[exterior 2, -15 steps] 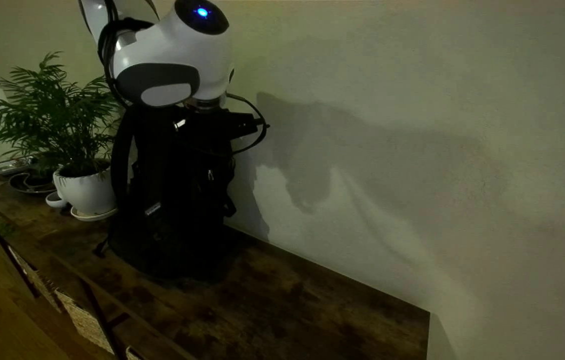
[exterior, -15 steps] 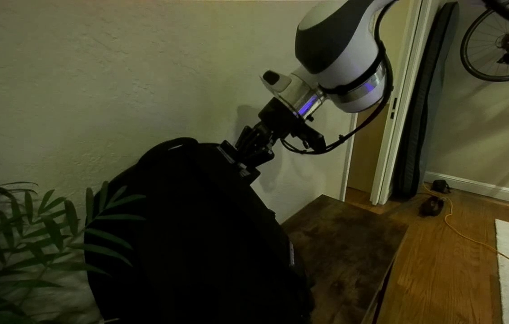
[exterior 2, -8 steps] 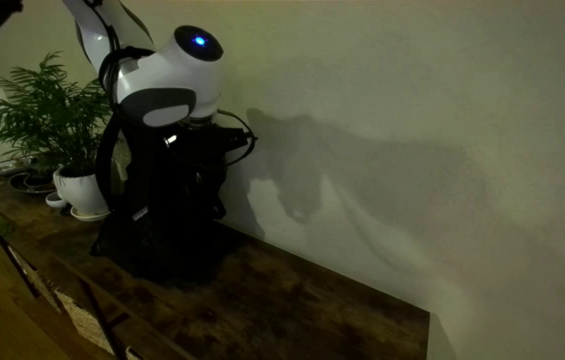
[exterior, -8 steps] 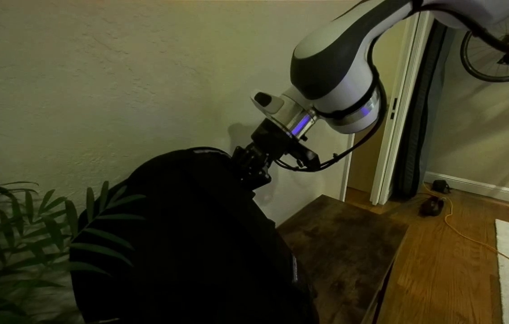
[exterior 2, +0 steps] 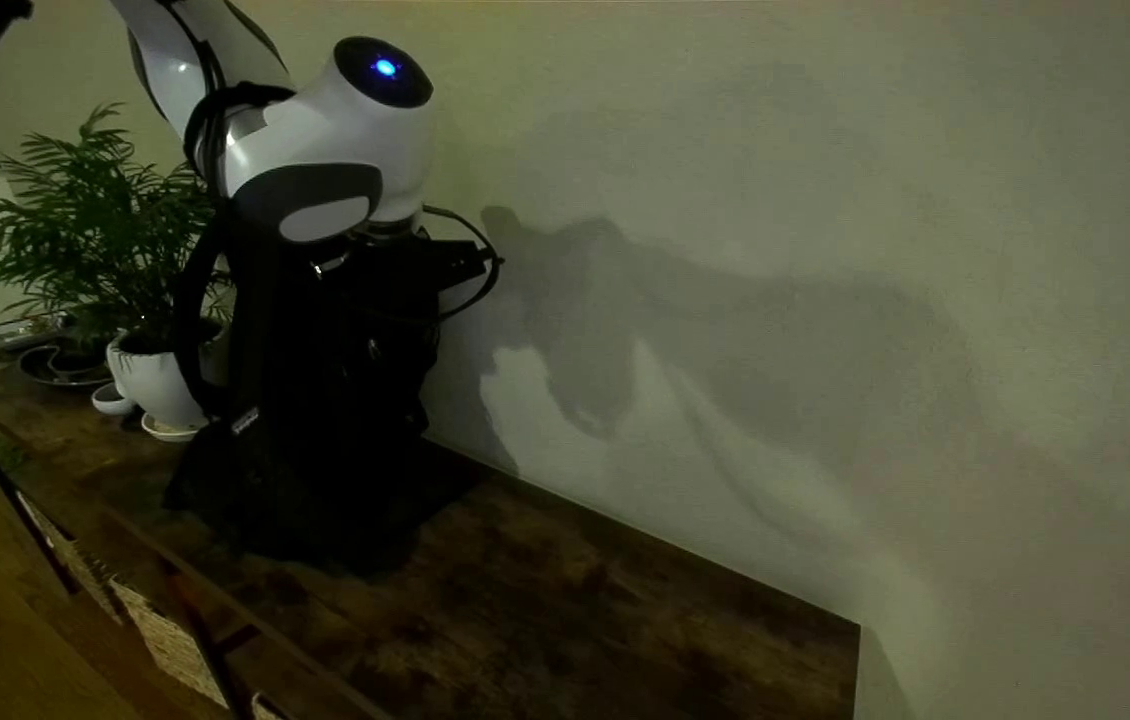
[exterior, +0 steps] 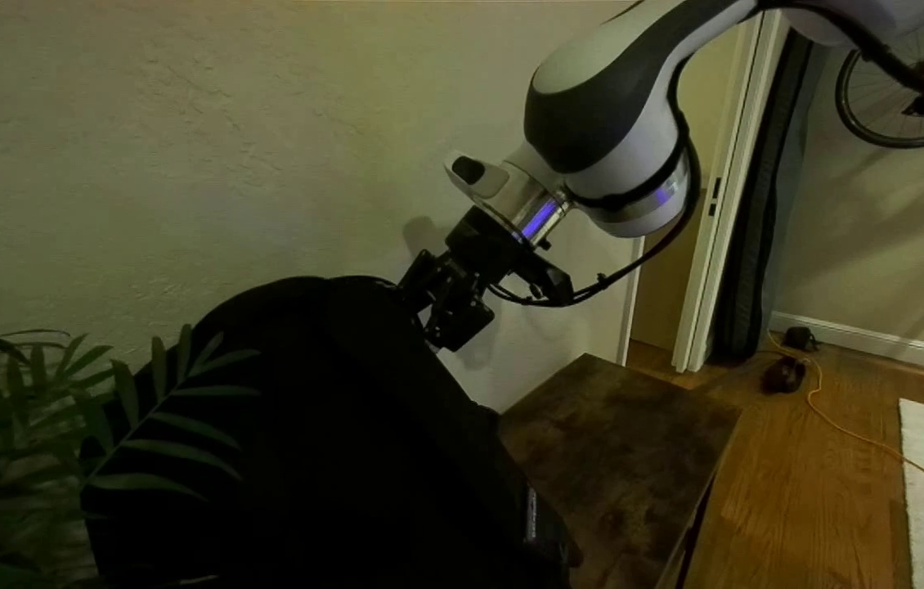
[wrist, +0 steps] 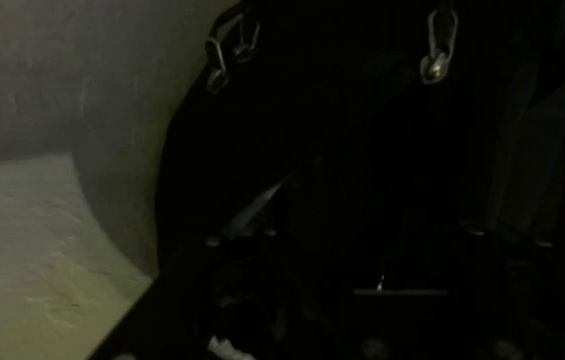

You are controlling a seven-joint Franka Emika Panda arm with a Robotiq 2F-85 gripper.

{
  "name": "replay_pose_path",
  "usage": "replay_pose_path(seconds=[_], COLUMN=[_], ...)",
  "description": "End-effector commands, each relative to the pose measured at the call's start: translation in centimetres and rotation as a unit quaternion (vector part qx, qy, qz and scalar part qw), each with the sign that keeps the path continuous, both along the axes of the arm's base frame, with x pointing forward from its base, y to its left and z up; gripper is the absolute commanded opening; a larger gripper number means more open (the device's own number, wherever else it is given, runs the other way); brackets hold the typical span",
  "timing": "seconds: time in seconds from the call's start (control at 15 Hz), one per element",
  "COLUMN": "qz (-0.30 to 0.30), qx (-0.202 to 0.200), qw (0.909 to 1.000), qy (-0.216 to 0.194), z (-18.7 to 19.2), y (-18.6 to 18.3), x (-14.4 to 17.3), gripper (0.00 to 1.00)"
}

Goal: Put the wallet in the backpack

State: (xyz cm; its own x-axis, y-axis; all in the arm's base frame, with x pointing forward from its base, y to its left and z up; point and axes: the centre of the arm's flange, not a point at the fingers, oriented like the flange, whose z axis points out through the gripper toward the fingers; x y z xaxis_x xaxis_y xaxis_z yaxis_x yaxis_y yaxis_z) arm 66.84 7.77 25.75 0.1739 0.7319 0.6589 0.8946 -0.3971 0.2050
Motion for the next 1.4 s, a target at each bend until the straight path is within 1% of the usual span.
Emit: replay_pose_path(seconds=[0.0,0.07,0.13,0.27,0.47,0.67,0.87,1.0,1.2,1.33], qz=[-0.031,-0.050,-0.068,-0.110,-0.176,-0.237,-0.302,-0.344,-0.403,-0.438], qx=[0.017,0.019,0.022,0.025,0.018,0.007,-0.008,-0.019,-0.039,-0.057], qw=[0.9989,0.9975,0.9958,0.9894,0.9761,0.9589,0.9366,0.9192,0.8881,0.8647], qy=[0.031,0.046,0.058,0.091,0.126,0.156,0.177,0.192,0.218,0.240], z=[2.6,3.1,3.3,3.9,4.7,5.0,4.5,3.5,1.4,-0.1], y=[-1.9,-2.6,-3.0,-3.8,-5.2,-6.8,-8.6,-9.7,-11.4,-12.4], x=[-1.3,-1.5,-1.5,-1.6,-1.8,-2.1,-2.1,-2.2,-2.3,-2.6], gripper=[0.94,0.98,1.00,1.00,1.00,1.00,1.00,1.00,1.00,1.00])
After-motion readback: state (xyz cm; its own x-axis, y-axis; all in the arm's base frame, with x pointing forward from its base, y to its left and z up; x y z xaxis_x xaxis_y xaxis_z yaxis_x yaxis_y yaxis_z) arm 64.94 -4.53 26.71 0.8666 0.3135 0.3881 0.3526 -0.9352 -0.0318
